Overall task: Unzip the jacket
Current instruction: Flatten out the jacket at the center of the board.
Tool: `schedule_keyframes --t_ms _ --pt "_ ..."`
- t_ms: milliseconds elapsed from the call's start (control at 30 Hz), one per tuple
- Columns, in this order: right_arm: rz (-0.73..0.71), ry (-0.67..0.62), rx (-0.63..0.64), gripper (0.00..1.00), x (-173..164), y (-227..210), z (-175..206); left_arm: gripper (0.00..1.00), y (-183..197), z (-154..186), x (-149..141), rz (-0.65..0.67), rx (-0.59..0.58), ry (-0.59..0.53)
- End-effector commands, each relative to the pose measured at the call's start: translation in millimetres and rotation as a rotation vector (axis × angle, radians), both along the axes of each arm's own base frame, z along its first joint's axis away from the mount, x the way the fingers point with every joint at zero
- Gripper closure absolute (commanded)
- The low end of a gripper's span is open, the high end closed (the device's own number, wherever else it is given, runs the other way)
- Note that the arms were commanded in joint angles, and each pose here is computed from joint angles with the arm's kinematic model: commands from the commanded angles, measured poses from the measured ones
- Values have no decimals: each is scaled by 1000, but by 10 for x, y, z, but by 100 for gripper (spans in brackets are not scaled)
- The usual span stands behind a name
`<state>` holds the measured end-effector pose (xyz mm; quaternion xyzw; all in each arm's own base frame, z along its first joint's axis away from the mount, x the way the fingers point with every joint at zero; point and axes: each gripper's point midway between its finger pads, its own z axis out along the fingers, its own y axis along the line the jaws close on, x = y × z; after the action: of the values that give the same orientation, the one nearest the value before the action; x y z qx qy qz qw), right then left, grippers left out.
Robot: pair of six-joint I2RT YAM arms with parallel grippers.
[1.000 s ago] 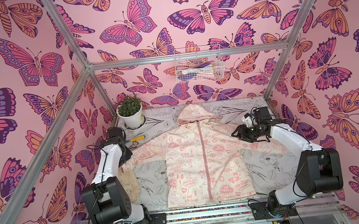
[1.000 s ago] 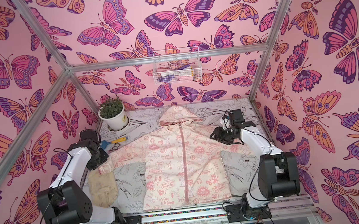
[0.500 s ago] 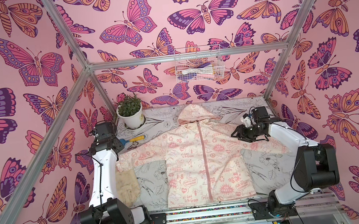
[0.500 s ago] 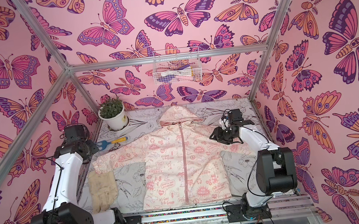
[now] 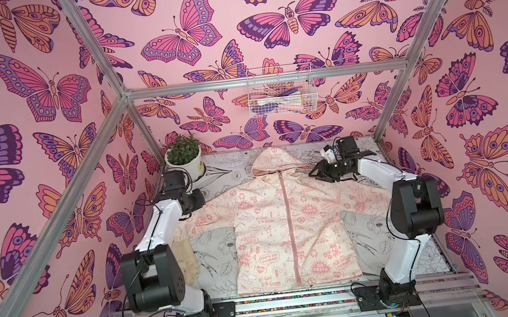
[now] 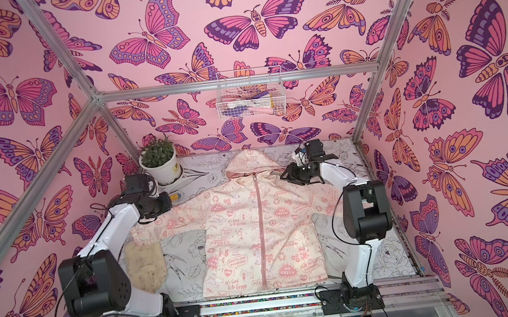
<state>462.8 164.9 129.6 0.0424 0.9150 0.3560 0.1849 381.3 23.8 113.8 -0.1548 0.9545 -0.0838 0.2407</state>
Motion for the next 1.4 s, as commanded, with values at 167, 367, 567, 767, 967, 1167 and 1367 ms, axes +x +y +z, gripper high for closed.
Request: schedule_keyframes --t_ms 167,367,567,767,967,1167,1367 --pt "2 4 116 61 377 236 -19 93 175 -498 260 90 -44 55" --pt "124 -35 131 61 345 566 44 86 -764 253 906 -325 140 -365" --pt "64 -131 104 58 352 484 104 68 -2271 777 1080 -874 -258 -598" --pt "11 -260 18 59 102 255 205 66 -3197 277 1534 -1055 -118 -412" --pt "11 -345 -93 58 -256 8 350 67 -3587 -178 1760 -1063 -115 -324" --pt "50 -315 -150 58 -526 -85 361 68 -3582 -408 1834 -1016 -27 -291" --pt "31 -320 -135 58 -609 -100 382 69 -3447 -199 1929 -979 1 -325"
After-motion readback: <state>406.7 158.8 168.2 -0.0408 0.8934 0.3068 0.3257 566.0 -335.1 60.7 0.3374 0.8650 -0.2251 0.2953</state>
